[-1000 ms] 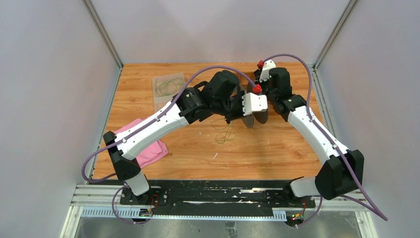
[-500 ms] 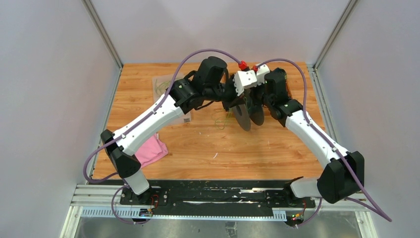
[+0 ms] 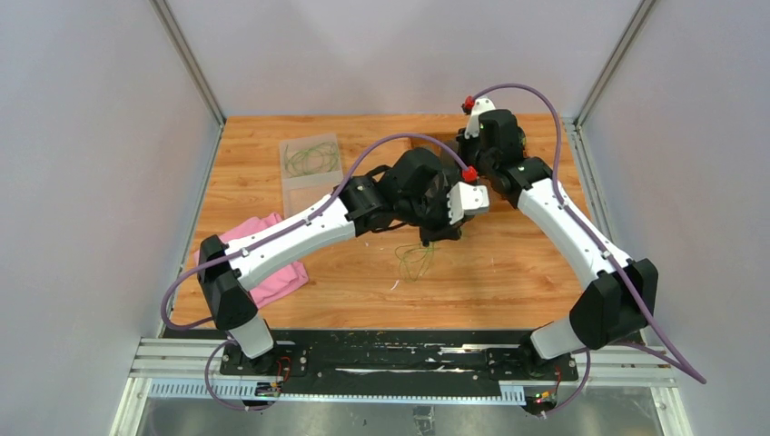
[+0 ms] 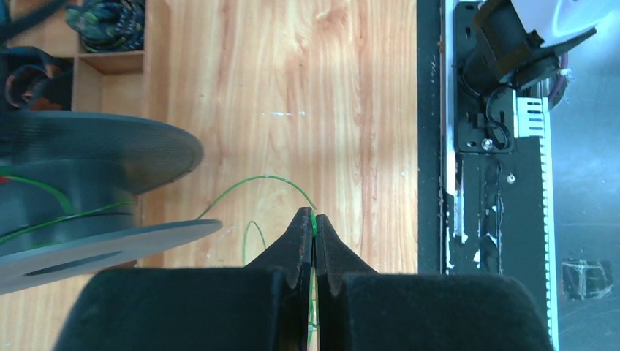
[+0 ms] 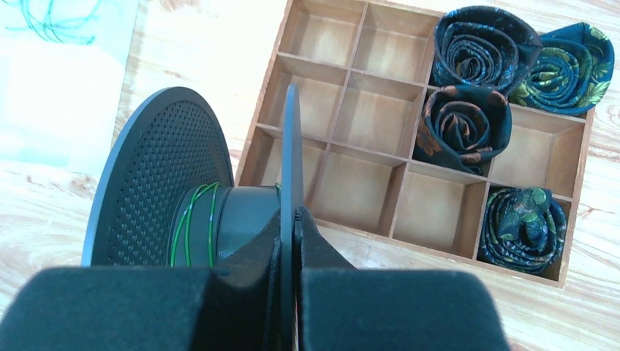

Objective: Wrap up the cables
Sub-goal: Wrap the cable around the cable reel.

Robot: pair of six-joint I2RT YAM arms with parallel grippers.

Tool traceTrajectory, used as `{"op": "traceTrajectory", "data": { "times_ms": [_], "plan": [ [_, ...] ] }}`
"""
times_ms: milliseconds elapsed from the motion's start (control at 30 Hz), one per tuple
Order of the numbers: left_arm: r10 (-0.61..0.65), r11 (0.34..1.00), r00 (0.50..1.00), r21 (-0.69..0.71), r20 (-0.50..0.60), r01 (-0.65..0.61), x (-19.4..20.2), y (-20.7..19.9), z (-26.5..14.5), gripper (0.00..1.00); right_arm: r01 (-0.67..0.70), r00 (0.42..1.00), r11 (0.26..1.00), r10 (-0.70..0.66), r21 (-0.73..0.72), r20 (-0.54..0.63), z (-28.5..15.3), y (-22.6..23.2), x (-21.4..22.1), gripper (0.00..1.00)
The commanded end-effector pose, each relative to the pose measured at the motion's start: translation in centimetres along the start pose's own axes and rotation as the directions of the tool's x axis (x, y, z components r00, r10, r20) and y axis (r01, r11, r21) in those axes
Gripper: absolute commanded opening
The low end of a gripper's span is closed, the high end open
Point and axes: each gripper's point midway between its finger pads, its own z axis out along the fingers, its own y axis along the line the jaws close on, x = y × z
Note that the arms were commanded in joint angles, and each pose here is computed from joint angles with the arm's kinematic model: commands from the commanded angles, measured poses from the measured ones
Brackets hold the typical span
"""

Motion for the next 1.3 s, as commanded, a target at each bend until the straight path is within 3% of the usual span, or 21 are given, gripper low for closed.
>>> {"op": "traceTrajectory", "data": {
  "times_ms": [0, 667, 967, 1267],
  "plan": [
    [0.023, 0.999, 0.999, 0.028, 0.039, -0.024, -0.3, -0.8, 1.1, 0.00, -0.080, 0.994, 0.997, 0.081, -0.008, 0.068, -0.9, 0.4, -3.5, 0.01],
    [0.083, 0.996, 0.988, 0.042, -0.133, -0.078, 7.6, -1.2, 7.7, 0.00, -0.113, 0.983, 0.993, 0.117, -0.034, 0.139, -3.2, 0.3, -7.4, 0.01],
    [0.092, 0.995, 0.996, 0.033, 0.015, -0.092, 0.7, -1.4, 4.6, 0.00, -0.095, 0.992, 0.995, 0.096, -0.014, 0.086, -1.1, -0.1, -3.6, 0.01],
    [-0.011, 1.000, 0.992, 0.002, 0.126, 0.010, -3.8, 0.7, 0.8, 0.00, -0.059, 0.994, 0.997, 0.064, -0.054, 0.086, -0.9, 0.4, -1.7, 0.01]
  ]
}}
